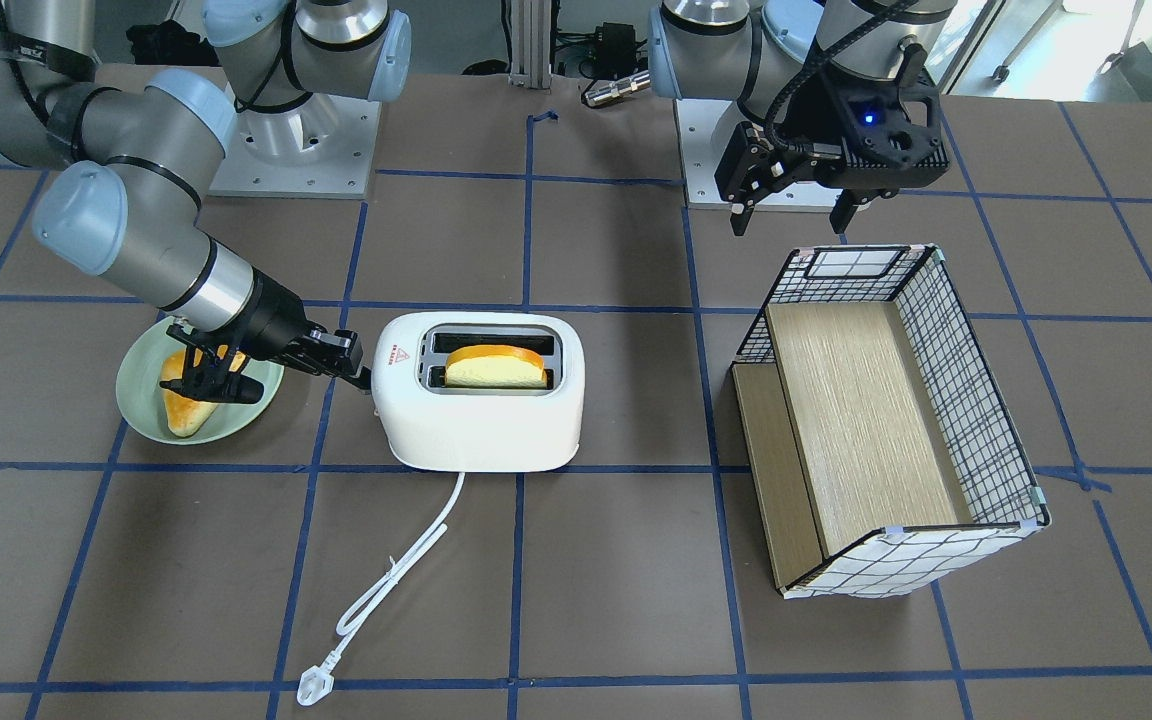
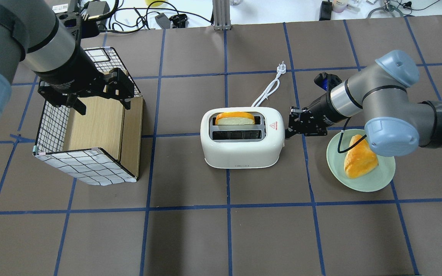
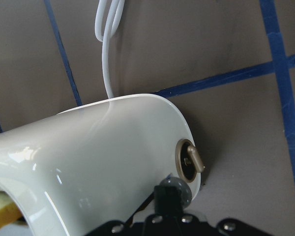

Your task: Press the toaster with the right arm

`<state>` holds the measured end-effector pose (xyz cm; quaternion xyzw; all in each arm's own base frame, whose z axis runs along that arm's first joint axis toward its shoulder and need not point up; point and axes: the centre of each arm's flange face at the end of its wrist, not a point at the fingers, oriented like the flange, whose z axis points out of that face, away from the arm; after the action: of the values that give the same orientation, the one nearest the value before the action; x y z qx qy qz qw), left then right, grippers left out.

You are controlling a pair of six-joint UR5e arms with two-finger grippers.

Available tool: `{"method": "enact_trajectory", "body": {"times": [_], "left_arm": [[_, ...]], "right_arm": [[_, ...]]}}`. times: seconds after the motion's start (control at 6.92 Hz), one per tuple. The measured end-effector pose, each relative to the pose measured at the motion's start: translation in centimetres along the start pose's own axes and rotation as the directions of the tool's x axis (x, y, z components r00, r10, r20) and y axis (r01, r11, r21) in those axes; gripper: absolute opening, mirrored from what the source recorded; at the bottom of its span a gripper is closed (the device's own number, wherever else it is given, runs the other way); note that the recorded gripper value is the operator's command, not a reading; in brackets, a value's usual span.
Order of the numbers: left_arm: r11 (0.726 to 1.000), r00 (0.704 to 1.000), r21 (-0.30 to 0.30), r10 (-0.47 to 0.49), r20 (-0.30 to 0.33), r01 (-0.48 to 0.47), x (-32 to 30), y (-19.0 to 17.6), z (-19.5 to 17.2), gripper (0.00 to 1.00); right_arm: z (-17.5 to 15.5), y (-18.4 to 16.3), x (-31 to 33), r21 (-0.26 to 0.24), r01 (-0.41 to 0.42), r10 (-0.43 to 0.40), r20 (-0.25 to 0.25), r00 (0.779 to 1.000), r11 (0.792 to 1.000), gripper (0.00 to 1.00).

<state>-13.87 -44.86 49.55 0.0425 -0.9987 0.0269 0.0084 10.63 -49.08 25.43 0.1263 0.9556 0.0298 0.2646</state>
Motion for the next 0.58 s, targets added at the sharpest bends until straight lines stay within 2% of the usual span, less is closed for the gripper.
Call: {"method": "enact_trajectory", "body": {"times": [0.14,0.29,0.58], "left_arm": [[1.0,1.0,0.001,0.0,0.0,0.0,0.0,0.0,0.0,1.0],[1.0,1.0,0.001,0.0,0.0,0.0,0.0,0.0,-0.1,1.0],[1.0,1.0,0.001,0.0,0.0,0.0,0.0,0.0,0.0,1.0]], "right_arm": [[-0.5,-0.1,-0.2,0.009,-0.005,0.005,-0.004,1.0,1.0,0.21],[-1.2,-0.4,-0.4,0.023,-0.01,0.01,-0.011,1.0,1.0,0.69],[-3.3,-1.1,-1.4,0.064,-0.032,0.034,-0.029,0.999,0.997,1.0]]}}
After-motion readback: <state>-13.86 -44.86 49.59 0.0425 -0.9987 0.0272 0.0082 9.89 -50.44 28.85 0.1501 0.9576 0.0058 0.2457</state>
